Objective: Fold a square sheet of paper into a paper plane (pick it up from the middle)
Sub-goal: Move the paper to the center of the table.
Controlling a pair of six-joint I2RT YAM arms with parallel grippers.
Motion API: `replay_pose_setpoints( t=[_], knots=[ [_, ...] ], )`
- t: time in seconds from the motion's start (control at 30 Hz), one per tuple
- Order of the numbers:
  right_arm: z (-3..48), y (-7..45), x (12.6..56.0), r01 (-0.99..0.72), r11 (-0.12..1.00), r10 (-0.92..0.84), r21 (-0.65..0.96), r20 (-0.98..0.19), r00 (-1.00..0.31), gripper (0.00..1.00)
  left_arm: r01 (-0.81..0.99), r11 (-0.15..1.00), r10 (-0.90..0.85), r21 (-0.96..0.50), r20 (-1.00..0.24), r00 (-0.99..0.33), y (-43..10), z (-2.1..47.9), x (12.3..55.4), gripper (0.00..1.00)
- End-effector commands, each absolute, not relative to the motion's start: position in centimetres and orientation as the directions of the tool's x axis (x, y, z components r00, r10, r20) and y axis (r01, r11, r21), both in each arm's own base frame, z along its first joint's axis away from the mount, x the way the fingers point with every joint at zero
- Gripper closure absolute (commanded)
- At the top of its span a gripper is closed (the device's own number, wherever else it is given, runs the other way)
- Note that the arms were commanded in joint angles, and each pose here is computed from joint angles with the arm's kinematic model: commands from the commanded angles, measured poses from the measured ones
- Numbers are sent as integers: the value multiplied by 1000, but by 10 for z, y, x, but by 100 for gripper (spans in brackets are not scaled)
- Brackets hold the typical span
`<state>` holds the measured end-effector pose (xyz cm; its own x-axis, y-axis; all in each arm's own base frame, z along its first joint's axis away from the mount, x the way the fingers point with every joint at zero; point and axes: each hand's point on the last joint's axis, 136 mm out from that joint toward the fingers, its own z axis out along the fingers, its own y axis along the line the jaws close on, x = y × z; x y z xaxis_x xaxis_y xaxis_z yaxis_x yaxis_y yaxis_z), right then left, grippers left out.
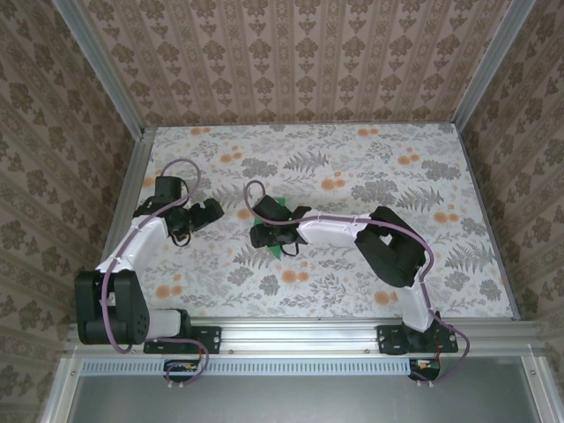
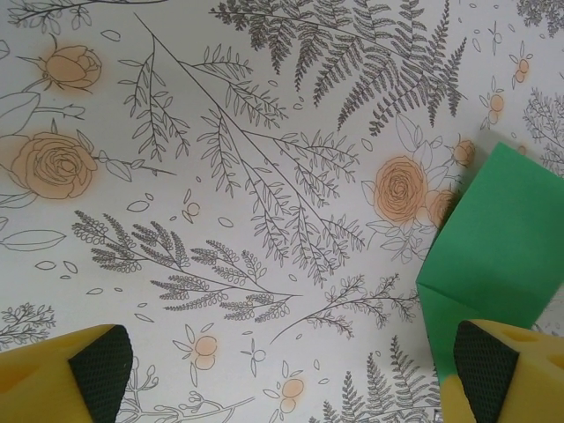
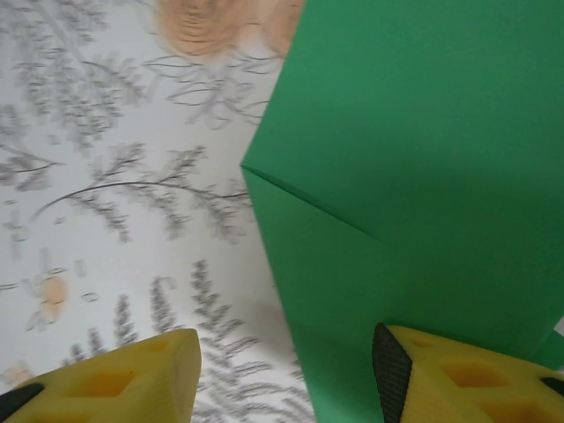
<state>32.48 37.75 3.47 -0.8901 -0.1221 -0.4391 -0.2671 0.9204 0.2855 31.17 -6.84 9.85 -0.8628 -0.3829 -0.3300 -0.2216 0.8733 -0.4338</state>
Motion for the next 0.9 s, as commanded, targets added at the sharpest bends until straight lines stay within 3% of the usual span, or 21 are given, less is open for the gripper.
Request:
replay_pose_setpoints(
  t=[0.0, 0.3, 0.57, 0.73, 0.87],
  knots=[
    [23, 366, 331, -242, 939, -124, 244, -415, -901, 43, -197, 863, -376, -465, -332, -865, -73, 104, 313, 3],
    [6, 349, 319, -302, 918, -205, 256, -346, -916, 44, -165, 849, -356, -502, -313, -881, -84, 108, 312, 2],
    [-4, 318, 260, -575, 744, -506, 340, -277, -817, 44, -42, 862, -234, -506, -322, -918, -120, 114, 309, 4],
    [18, 302, 250, -652, 676, -559, 343, -337, -758, 44, 59, 845, -154, -532, -348, -925, -161, 120, 310, 10],
    [53, 306, 268, -603, 711, -445, 363, -432, -784, 45, 97, 827, -127, -553, -352, -927, -191, 121, 315, 17]
  ],
)
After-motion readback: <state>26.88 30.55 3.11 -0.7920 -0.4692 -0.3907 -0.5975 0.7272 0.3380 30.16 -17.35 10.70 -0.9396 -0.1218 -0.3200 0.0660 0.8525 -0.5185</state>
